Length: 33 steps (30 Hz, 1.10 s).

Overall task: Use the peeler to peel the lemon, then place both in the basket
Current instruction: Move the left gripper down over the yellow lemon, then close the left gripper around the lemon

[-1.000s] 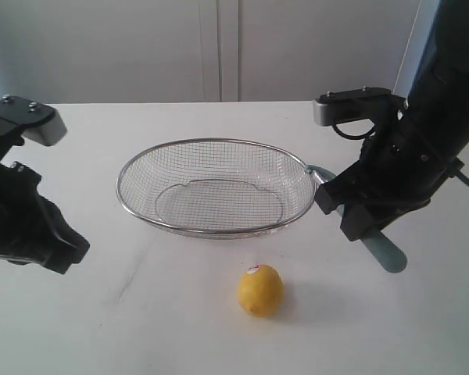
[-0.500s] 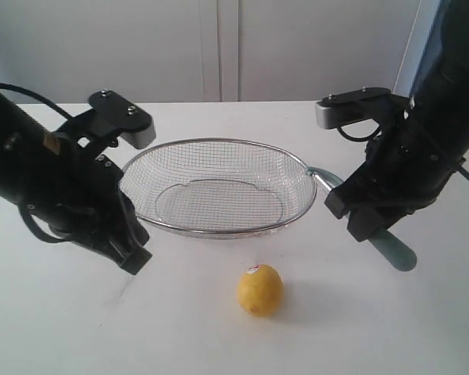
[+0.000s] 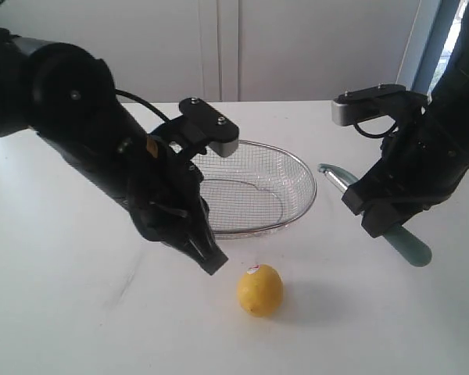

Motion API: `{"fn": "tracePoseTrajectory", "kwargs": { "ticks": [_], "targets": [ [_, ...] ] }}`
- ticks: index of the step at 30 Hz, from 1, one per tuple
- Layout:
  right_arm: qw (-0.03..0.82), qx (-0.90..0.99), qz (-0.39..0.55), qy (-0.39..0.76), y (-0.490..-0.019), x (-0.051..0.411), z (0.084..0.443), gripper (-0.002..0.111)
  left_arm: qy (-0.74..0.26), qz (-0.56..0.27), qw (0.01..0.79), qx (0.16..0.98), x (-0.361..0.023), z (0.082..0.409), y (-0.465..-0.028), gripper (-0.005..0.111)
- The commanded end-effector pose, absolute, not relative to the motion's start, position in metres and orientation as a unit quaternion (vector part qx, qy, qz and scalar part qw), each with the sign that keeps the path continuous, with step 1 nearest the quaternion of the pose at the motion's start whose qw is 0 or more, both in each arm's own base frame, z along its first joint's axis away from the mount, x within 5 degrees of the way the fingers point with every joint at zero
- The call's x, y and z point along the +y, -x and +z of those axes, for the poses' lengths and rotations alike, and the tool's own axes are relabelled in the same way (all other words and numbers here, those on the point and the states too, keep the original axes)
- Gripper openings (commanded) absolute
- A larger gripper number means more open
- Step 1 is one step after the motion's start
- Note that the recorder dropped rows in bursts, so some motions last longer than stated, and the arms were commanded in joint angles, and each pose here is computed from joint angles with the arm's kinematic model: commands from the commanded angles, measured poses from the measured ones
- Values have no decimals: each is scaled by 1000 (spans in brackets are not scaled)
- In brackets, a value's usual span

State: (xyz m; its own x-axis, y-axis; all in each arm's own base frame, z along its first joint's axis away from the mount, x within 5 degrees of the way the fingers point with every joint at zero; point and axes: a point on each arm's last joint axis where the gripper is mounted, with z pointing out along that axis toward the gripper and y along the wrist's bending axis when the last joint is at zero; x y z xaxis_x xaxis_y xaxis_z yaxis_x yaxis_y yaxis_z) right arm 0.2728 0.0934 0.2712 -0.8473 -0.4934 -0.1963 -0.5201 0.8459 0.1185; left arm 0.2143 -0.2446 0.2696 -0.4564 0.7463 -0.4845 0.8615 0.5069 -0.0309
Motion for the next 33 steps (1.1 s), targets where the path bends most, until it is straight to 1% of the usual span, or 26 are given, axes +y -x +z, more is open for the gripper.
{"fn": "tracePoseTrajectory", "kwargs": {
  "ticks": [1,5,10,12,13,19,24,28,33],
  "targets": [
    [83,956,83,270,-271,90,274,0,-481,-141,199,842,-262,266,-217,0],
    [85,954,82,276,-271,90,274,0,-478,-143,192,845,-275,259,-220,0],
    [87,954,82,276,-272,90,274,0,-458,-145,173,860,-279,248,-223,1],
    [87,954,82,276,-272,90,274,0,-444,-152,165,868,-281,245,-223,7],
    [87,954,82,276,-272,90,274,0,-441,-154,163,869,-281,243,-223,12],
    [92,954,82,275,-273,91,274,0,-412,-191,152,878,-288,240,-222,49],
    [93,953,82,275,-273,91,274,0,-420,-207,139,872,-294,232,-221,72],
    [93,953,82,275,-273,91,274,0,-422,-206,126,874,-297,222,-222,82],
    [92,954,82,275,-273,91,274,0,-420,-204,122,876,-299,213,-225,84]
  ]
}}
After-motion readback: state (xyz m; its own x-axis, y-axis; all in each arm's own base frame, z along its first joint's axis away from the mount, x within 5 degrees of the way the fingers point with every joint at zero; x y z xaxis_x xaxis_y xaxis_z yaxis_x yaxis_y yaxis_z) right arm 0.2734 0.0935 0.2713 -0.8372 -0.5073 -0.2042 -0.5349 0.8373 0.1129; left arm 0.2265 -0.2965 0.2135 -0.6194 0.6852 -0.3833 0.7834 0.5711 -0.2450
